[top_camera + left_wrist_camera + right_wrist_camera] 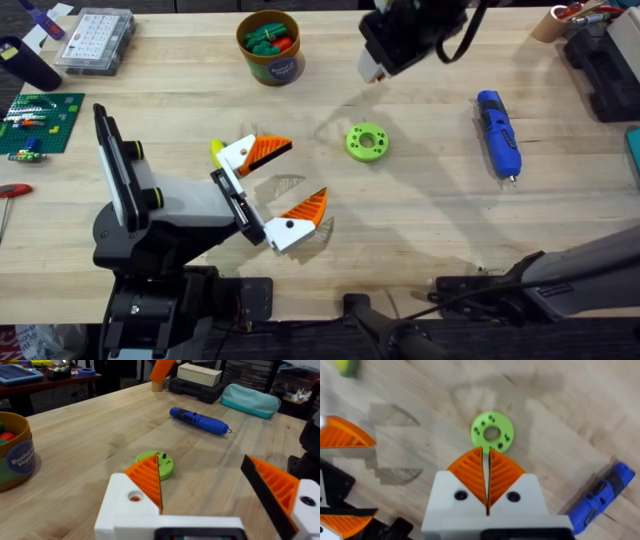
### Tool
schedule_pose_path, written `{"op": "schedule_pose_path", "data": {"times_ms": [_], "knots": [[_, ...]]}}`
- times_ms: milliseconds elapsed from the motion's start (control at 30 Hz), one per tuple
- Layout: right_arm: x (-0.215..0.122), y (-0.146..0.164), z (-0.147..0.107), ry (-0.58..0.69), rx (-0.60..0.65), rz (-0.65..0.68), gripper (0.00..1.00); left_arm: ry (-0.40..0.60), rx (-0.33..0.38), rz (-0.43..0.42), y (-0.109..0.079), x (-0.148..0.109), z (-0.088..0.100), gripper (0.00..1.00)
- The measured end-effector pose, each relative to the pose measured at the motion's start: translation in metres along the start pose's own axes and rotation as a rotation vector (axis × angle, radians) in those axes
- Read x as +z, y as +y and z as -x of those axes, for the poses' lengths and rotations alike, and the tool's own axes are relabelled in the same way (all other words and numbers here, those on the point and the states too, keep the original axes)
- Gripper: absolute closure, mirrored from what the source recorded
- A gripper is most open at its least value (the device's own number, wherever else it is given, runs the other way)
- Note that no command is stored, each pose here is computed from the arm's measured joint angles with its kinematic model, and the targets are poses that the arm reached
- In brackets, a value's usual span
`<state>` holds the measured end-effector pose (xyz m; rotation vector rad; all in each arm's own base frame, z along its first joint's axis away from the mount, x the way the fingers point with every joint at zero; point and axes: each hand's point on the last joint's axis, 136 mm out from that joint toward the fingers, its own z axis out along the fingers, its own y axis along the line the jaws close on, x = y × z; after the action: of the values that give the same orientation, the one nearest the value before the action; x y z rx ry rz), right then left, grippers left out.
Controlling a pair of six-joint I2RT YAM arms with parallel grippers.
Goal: Pick up the gripper from the table and insert it into the empty holder that is missing its gripper. Then pick up a screw, insert it into the mounting hole, and use the screwdriver to tighten it. Finally, clean up the table by picking up the vegetable and placing it into the bucket.
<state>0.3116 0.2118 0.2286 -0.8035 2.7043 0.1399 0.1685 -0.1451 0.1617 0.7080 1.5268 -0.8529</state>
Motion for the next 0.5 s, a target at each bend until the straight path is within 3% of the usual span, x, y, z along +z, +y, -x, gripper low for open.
{"op": "schedule_pose_path", "data": {"times_ms": [500], "knots": [[-0.0040, 0.0029, -0.0047, 0.019, -0.009, 0.005, 0.993, 0.000, -0.001, 0.000, -0.0001, 0.0000, -0.0001, 0.010]]}}
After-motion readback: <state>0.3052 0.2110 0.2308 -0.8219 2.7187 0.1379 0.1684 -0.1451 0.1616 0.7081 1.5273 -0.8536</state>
